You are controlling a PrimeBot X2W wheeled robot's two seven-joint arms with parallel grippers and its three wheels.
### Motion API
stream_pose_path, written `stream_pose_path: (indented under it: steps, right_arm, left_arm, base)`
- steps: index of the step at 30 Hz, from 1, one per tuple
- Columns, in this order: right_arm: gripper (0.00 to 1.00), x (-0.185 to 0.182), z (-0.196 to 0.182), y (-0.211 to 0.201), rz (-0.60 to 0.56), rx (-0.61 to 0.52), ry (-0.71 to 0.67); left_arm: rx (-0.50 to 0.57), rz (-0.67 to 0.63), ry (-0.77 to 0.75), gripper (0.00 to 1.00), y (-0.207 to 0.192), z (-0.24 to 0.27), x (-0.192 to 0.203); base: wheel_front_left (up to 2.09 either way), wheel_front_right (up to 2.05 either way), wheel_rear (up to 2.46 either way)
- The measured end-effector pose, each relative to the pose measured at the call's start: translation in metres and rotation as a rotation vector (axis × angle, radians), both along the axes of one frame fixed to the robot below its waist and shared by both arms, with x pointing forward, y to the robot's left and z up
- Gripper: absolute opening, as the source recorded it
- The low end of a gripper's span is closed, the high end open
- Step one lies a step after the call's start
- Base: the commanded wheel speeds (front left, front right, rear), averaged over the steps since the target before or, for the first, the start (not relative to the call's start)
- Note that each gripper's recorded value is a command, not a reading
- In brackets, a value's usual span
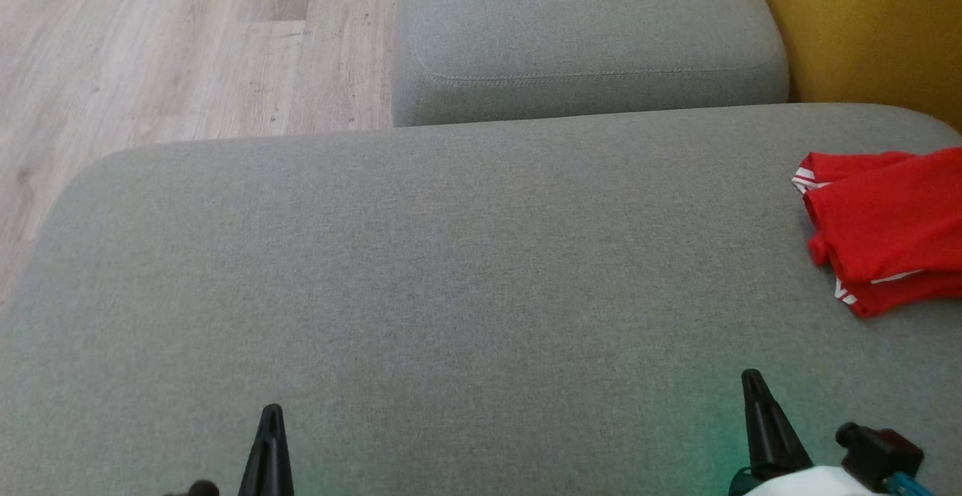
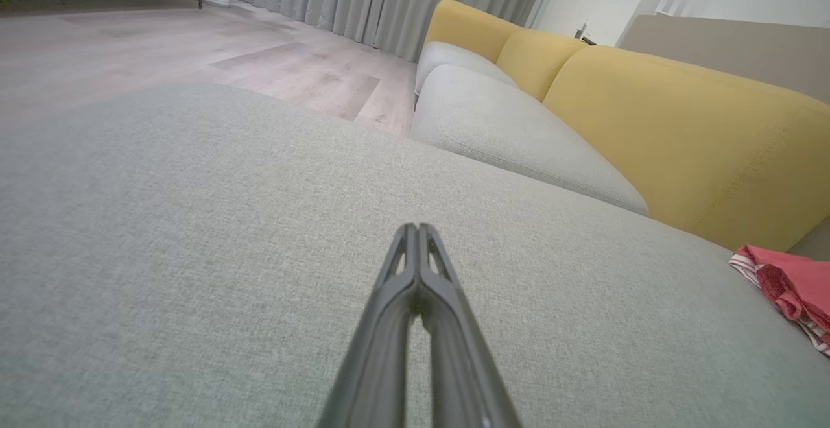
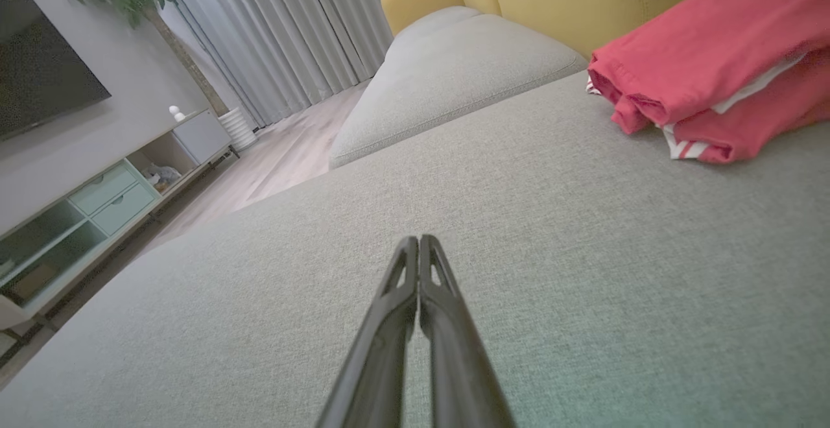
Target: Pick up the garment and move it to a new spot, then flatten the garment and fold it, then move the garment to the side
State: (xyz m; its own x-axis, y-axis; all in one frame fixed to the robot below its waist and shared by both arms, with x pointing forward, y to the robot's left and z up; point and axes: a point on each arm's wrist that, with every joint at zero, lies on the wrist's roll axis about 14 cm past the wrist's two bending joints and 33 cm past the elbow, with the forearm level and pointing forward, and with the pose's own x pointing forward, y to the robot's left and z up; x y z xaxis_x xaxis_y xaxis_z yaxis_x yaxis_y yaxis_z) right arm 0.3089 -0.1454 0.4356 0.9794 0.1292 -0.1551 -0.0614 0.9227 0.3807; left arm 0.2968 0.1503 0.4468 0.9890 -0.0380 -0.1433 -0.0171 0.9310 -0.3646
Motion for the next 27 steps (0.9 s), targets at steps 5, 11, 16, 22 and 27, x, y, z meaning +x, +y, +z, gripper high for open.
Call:
stream_pose_path:
  steps: [5, 11, 16, 22, 27]
  right_arm:
    - [0.00, 0.001, -0.001, -0.003, -0.021, 0.044, 0.010]
    - [0.00, 0.007, 0.003, -0.007, -0.049, 0.109, 0.012]
    - [0.00, 0.008, 0.002, -0.011, -0.074, 0.164, 0.027]
    - [0.00, 0.014, 0.005, -0.015, -0.099, 0.229, 0.029]
    - [0.00, 0.017, 0.006, -0.018, -0.120, 0.284, 0.032]
  left_arm:
    - [-0.044, 0.012, 0.012, 0.00, 0.001, -0.001, 0.002]
    - [-0.113, 0.025, 0.026, 0.00, 0.003, -0.002, 0.007]
    - [-0.169, 0.041, 0.031, 0.00, 0.006, -0.002, 0.010]
    - [-0.236, 0.055, 0.040, 0.00, 0.009, -0.001, 0.014]
    - [-0.291, 0.070, 0.048, 0.00, 0.011, -0.002, 0.017]
  base:
    - [0.00, 0.00, 0.00]
    - [0.00, 0.00, 0.00]
    - [0.00, 0.00, 0.00]
    - [0.00, 0.00, 0.00]
    - [0.00, 0.00, 0.00]
